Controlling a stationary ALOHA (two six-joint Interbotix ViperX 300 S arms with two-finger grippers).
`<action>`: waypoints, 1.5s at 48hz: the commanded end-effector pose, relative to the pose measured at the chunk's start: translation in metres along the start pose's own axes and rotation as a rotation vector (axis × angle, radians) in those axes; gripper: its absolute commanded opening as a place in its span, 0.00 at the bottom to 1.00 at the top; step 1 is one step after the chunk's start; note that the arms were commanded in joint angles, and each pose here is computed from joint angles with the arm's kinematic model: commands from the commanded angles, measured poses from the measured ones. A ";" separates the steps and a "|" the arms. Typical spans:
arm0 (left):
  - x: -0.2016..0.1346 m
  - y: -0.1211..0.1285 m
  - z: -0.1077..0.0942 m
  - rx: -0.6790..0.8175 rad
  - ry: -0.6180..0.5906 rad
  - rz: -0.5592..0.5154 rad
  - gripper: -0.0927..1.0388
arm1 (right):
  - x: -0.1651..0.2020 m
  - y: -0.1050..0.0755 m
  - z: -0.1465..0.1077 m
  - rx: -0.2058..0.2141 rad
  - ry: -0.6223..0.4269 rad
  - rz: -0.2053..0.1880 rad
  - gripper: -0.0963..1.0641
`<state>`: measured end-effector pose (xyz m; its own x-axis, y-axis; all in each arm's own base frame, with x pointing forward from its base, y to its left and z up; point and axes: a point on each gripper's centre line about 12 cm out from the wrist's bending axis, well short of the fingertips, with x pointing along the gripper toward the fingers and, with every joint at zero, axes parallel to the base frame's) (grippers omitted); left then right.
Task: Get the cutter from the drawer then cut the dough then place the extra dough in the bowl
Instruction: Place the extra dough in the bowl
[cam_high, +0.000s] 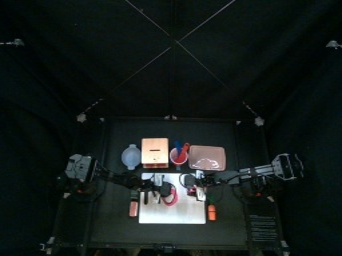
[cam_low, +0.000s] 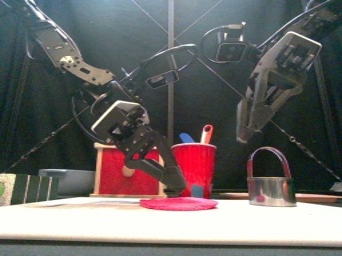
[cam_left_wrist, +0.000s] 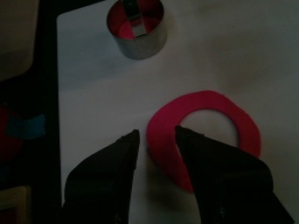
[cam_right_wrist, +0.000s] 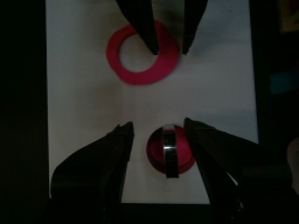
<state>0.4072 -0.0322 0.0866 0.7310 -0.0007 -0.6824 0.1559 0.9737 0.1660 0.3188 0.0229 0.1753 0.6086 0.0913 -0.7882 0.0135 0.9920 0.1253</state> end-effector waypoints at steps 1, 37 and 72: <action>-0.002 0.000 0.011 0.001 -0.005 -0.018 0.77 | -0.004 0.001 0.004 -0.001 -0.024 0.003 0.82; 0.013 -0.003 0.002 -0.009 0.087 -0.071 0.73 | -0.001 -0.001 0.003 0.002 -0.019 -0.002 0.82; -0.054 0.013 0.058 -0.014 -0.142 -0.011 0.60 | -0.004 -0.001 0.005 -0.009 -0.016 -0.004 0.82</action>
<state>0.4077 -0.0363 0.1342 0.7528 -0.0540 -0.6561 0.1848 0.9739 0.1320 0.3177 0.0217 0.1699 0.5954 0.0873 -0.7987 0.0160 0.9926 0.1205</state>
